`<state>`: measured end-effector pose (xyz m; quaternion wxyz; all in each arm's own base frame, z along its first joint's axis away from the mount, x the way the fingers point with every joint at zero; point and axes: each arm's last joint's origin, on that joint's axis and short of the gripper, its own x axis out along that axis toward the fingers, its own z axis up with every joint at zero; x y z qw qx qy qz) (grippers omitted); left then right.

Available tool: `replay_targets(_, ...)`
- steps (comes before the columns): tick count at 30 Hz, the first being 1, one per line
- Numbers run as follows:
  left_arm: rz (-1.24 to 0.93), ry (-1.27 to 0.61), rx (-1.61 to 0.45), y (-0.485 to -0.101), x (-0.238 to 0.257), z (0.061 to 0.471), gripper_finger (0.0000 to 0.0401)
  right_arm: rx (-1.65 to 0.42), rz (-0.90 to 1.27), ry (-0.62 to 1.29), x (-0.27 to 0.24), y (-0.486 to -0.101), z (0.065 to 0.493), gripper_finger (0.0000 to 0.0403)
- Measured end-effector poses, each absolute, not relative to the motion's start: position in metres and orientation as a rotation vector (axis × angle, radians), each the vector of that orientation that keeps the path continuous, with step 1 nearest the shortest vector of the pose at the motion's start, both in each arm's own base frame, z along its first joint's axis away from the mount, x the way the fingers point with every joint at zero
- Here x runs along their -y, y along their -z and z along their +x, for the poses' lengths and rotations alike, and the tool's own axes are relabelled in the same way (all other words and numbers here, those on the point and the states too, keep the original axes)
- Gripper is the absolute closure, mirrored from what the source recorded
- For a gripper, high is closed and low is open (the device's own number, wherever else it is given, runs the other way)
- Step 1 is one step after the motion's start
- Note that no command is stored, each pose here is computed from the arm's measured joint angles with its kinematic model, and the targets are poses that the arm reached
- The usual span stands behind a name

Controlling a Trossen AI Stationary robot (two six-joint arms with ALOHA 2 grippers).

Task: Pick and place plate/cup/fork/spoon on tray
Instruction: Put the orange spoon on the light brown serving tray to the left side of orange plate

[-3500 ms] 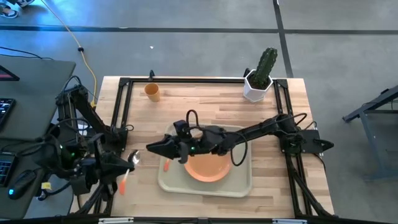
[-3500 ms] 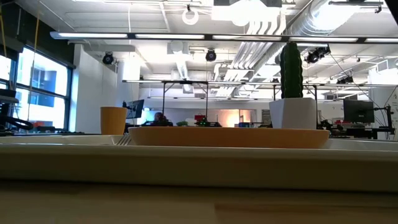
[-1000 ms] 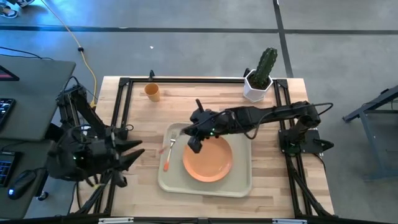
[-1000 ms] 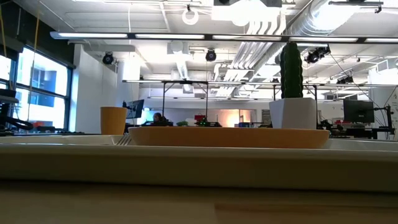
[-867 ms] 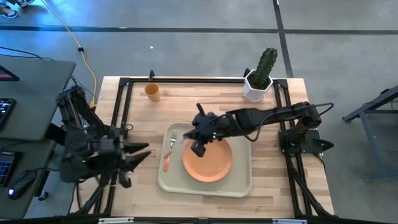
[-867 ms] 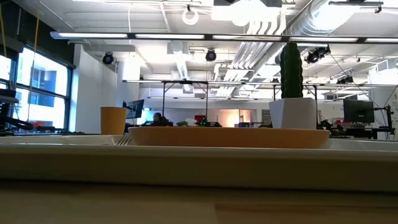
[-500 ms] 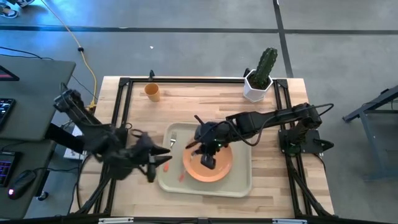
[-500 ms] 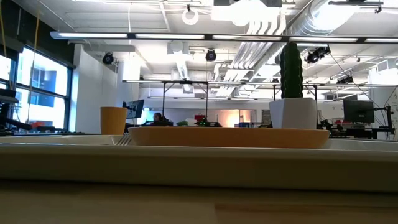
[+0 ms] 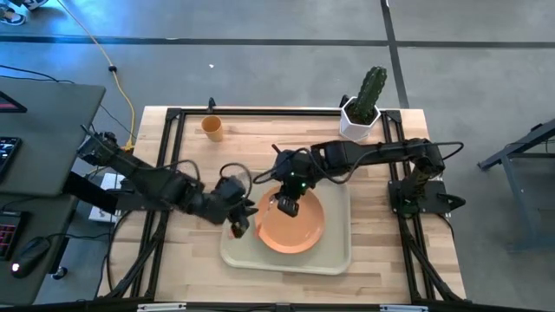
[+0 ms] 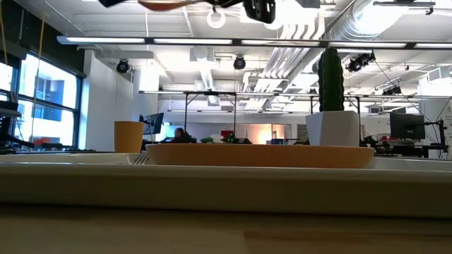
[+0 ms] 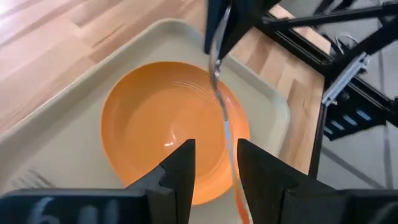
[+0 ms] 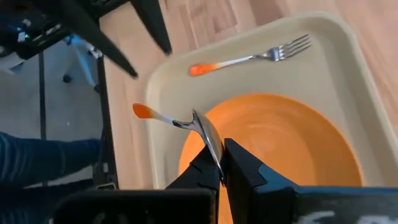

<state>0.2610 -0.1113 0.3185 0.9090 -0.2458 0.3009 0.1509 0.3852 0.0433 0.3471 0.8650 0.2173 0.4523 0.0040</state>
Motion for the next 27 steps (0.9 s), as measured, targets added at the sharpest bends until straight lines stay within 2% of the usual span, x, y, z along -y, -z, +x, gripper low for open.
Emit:
replay_targets(9, -0.446, -0.163, -0.678, -0.313, 0.068, 0.293, 0.0327, -0.957, 0.496, 0.06, -0.025, -0.346, 0.385, 0.0403)
replay_targets(16, -0.494, -0.155, -0.713, -0.311, 0.033, 0.298, 0.035, -0.944, 0.501, 0.079, -0.014, -0.346, 0.386, 0.0403)
replay_targets(27, -0.538, -0.091, -0.744, -0.311, 0.023, 0.299, 0.0354, -0.931, 0.488, 0.097, -0.003, -0.346, 0.387, 0.0403)
